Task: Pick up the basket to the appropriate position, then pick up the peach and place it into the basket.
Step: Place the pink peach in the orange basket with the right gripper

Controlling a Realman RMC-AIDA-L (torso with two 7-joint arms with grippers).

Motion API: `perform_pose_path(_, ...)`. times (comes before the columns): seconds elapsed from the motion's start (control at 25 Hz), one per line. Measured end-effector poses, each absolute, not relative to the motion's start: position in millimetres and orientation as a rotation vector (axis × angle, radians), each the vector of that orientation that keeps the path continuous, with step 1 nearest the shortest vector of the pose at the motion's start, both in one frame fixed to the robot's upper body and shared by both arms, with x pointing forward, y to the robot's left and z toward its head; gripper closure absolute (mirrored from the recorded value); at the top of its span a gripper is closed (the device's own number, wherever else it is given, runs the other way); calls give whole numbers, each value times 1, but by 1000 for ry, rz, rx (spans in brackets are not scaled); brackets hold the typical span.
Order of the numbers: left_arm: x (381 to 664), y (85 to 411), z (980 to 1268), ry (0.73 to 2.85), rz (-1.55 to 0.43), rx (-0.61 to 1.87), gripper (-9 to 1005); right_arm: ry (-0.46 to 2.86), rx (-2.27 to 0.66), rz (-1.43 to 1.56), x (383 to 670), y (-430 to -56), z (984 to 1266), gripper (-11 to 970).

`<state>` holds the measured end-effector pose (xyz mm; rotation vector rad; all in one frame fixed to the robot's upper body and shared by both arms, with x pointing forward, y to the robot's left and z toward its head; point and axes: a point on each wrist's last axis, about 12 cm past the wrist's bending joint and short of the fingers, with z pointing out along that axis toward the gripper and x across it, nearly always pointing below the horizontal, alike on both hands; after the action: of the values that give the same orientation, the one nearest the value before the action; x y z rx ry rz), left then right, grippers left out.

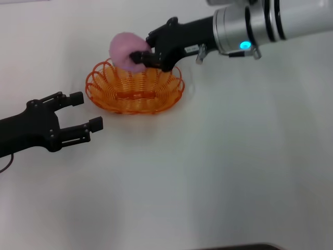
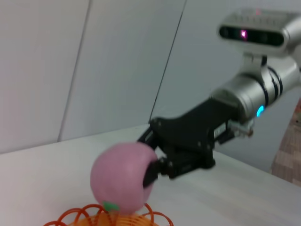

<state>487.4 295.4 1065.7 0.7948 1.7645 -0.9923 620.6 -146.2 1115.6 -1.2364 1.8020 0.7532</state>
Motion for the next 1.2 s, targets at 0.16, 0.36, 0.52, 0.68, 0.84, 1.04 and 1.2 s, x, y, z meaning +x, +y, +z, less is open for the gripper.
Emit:
perform_pose_path(0.16,488,296,1065,1767,-986,790,134,1790,-1214,773,615,-148,1102,705)
perform_pose_path(0.36,489,294,1064,1767,-992,791,134,1782,-1214,775,610,-150,1093,702)
perform_pose_path(0.52,489,294,1064,1768,-992,793,134,1775,-1210,776,608,-151,1088,699)
perform_pose_path(0.68,488,293,1063,1768,-999,787,135,1774,-1209,775,608,-151,1088,696)
perform_pose_path(0.84,488,293,1062,1770,-1001,784,135,1775,-1212,772,608,-151,1088,693)
perform_pose_path(1.04,488,293,1062,1770,-1003,785,135,1775,-1215,766,609,-150,1088,690)
perform_pose_path(1.2,488,292,1062,1770,-1005,787,134,1776,-1211,765,609,-149,1089,687)
